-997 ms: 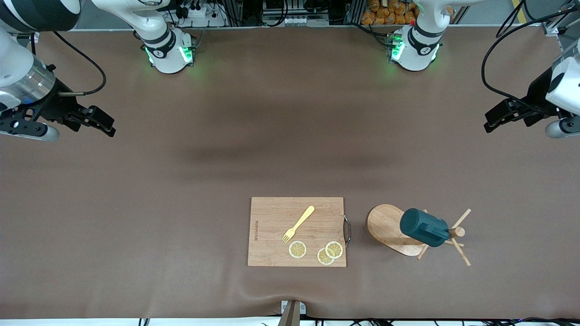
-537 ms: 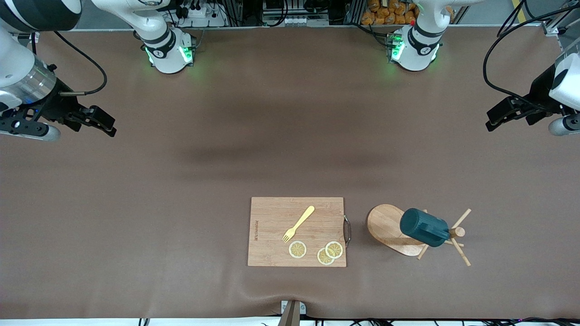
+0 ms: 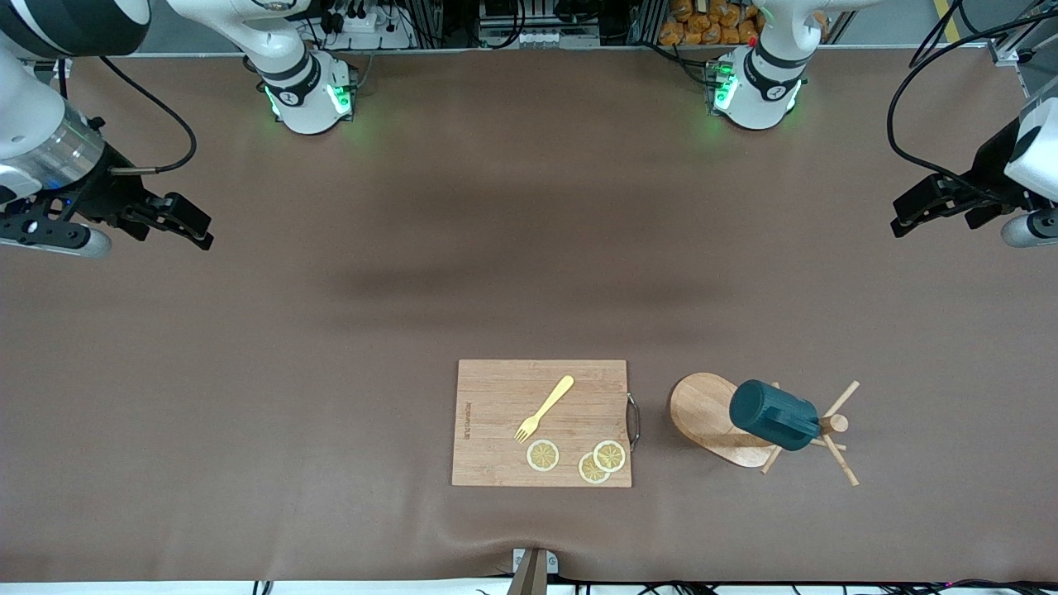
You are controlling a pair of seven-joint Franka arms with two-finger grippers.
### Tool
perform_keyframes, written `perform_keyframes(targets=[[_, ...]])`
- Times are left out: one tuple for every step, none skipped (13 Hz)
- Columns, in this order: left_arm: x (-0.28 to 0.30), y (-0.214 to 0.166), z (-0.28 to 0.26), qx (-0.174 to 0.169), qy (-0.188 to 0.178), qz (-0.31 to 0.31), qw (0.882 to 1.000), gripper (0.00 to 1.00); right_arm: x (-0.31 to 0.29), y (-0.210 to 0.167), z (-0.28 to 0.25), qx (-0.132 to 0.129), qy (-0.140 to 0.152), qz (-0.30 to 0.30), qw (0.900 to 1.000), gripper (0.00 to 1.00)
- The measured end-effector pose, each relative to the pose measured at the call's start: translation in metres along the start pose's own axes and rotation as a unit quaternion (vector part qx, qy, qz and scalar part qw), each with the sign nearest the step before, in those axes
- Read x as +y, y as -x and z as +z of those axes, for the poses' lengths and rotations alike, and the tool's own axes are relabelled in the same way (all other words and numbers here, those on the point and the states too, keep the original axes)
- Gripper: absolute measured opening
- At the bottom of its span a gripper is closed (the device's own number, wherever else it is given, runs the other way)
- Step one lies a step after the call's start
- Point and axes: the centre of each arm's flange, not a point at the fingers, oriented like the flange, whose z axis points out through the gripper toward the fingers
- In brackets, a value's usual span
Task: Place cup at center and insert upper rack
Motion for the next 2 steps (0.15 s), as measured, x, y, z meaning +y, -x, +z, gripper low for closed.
perform_keyframes(targets=[[0.0002,0.0,0.0,0.0,0.0,0.0,1.0,1.0,0.0008,-0.0003,-0.0001,0.0,0.0,0.001,1.0,1.0],[0.0004,0.0001,0.0,0.0,0.0,0.0,1.0,1.0,0.0014,-0.0005,-0.0001,0.001,0.0,0.001,1.0,1.0]])
